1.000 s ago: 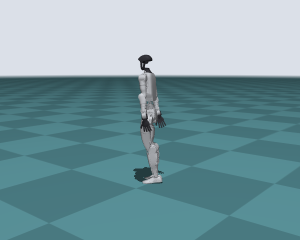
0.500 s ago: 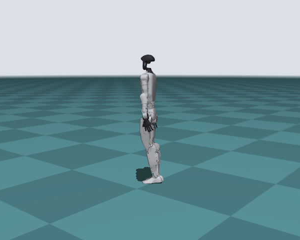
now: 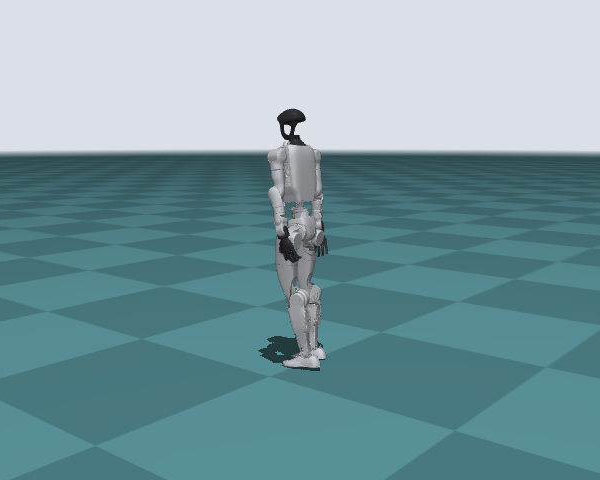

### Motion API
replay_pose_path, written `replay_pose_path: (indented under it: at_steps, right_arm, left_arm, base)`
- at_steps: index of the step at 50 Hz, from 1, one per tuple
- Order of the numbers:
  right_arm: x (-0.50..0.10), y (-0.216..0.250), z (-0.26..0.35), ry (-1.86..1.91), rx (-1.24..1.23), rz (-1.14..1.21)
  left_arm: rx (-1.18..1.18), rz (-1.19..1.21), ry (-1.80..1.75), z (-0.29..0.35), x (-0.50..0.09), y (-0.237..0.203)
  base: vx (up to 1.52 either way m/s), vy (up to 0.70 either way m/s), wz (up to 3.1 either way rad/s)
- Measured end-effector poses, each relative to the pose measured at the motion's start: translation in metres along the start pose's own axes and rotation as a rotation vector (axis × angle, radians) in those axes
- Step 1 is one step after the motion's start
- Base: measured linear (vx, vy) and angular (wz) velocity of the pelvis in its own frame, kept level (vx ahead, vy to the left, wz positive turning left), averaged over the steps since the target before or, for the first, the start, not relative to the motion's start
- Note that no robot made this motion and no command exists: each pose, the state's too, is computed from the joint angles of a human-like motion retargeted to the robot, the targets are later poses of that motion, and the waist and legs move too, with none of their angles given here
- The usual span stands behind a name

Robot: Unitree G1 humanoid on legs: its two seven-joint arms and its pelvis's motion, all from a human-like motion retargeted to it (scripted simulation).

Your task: In place motions

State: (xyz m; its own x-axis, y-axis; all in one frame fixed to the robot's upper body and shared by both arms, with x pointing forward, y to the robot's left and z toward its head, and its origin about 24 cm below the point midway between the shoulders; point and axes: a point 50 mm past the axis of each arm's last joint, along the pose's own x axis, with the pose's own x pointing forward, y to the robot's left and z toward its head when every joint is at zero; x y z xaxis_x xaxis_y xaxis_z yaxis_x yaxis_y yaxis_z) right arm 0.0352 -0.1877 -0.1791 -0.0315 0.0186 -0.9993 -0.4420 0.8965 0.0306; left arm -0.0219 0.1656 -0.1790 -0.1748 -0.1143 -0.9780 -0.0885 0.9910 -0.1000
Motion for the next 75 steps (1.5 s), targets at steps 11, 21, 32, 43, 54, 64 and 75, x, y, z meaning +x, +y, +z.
replay_pose_path:
  at_steps: [11, 21, 32, 43, 54, 64, 75]
  right_arm:
    - [0.000, 0.003, 0.011, -0.041, 0.048, 0.002]
    - [-0.003, -0.001, -0.042, 0.144, 0.173, -0.029]
    - [-0.003, 0.008, -0.054, 0.190, 0.203, 0.009]
    - [0.001, 0.023, -0.041, 0.153, 0.217, 0.056]
    - [-0.001, 0.014, -0.037, 0.158, 0.179, 0.036]
    - [-0.004, -0.013, -0.009, 0.073, 0.092, -0.021]
    - [-0.005, -0.017, -0.025, 0.110, 0.136, -0.041]
  left_arm:
    - [0.062, 0.079, -0.029, 0.012, -0.007, 0.027]
    - [0.006, 0.073, -0.004, -0.003, -0.004, 0.024]
    - [0.017, 0.022, -0.032, 0.008, -0.002, 0.010]
    - [0.173, -0.009, -0.127, 0.044, -0.006, -0.002]
    - [0.177, -0.031, -0.116, 0.033, -0.002, -0.011]
    - [0.126, 0.049, -0.046, 0.011, 0.000, -0.001]
    - [0.033, -0.014, -0.028, 0.002, 0.003, -0.016]
  base:
    - [-0.23, 0.29, -1.63]
    - [-0.16, 0.41, -2.13]
    - [-0.15, 0.23, -0.89]
    - [-0.09, 0.11, -0.40]
    - [-0.04, 0.13, -0.33]
    - [-0.19, 0.05, -0.69]
    - [-0.04, 0.00, -0.62]
